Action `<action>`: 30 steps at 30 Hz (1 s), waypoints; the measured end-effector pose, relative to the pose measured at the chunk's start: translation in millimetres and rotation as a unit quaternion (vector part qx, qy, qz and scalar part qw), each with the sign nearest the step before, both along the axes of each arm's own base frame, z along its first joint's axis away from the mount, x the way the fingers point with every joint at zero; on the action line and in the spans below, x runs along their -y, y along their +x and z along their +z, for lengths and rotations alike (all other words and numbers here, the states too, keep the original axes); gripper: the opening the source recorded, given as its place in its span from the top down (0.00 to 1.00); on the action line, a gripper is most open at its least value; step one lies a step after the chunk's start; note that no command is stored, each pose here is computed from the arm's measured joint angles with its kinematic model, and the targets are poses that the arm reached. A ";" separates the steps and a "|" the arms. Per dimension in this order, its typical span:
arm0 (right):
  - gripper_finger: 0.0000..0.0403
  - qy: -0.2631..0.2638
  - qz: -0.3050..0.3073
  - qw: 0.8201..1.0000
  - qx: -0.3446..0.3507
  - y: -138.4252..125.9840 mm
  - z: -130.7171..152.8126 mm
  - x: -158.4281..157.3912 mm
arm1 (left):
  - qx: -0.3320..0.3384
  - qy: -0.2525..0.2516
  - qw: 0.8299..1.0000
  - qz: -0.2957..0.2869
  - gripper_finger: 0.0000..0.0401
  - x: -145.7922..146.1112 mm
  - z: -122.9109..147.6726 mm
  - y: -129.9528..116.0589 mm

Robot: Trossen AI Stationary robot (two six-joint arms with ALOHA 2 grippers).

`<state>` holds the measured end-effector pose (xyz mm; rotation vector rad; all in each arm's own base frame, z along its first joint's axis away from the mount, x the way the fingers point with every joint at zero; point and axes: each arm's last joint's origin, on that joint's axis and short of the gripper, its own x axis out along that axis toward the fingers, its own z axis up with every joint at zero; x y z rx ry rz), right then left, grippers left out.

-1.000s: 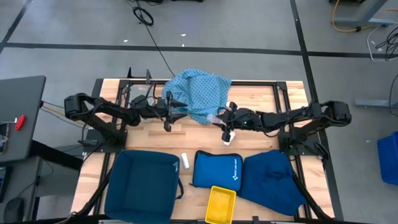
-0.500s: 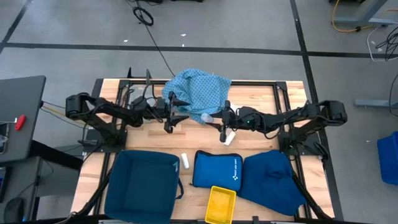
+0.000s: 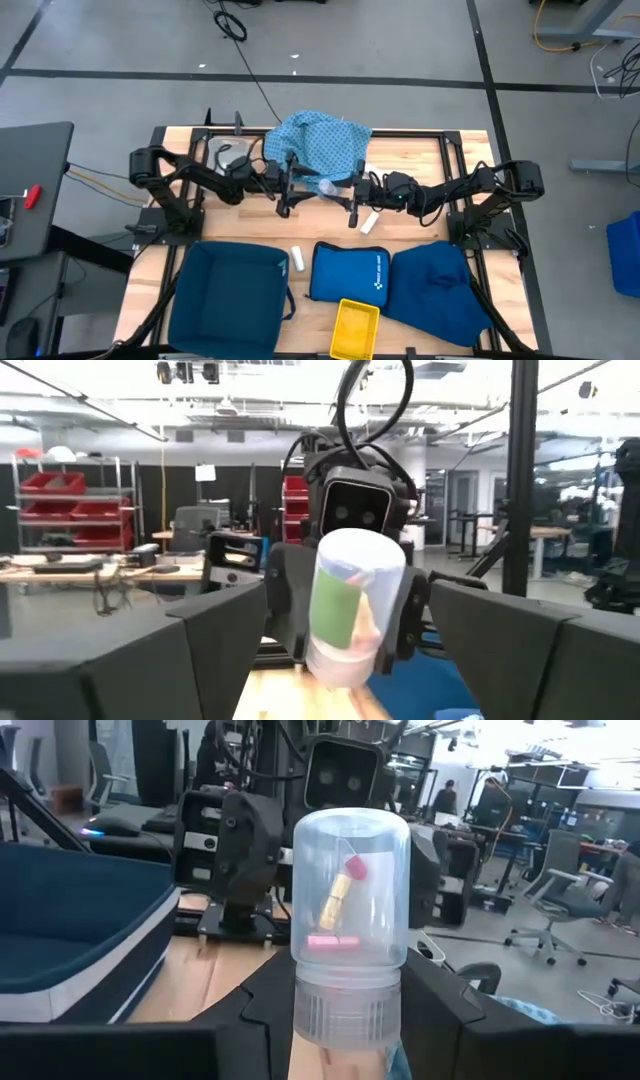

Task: Pick & place medical supplies in basket/bin
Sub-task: Put the transparent pill bottle into the gray bin

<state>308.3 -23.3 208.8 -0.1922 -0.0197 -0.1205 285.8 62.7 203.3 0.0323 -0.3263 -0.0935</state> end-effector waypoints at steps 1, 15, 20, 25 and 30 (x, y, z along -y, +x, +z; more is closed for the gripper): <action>0.66 0.000 0.000 1.000 0.000 0.0 0.0 0.0 | 0.002 -0.002 1.000 -0.001 0.28 -0.6 -0.8 2.3; 0.66 0.000 0.006 1.000 0.002 0.0 0.3 -0.3 | 0.030 -0.005 0.999 -0.041 0.29 -5.3 -6.0 41.9; 0.66 0.000 0.005 1.000 0.001 0.0 0.2 -0.3 | 0.030 -0.002 0.998 -0.047 0.35 -4.5 -9.0 53.2; 0.66 0.008 0.000 1.000 -0.003 -0.1 -1.0 0.1 | 0.035 0.012 0.999 -0.036 0.51 -3.5 -11.9 56.2; 0.66 0.018 -0.002 1.000 -0.007 -0.2 -1.9 0.5 | 0.037 0.027 0.998 -0.033 0.63 -3.5 -12.0 56.1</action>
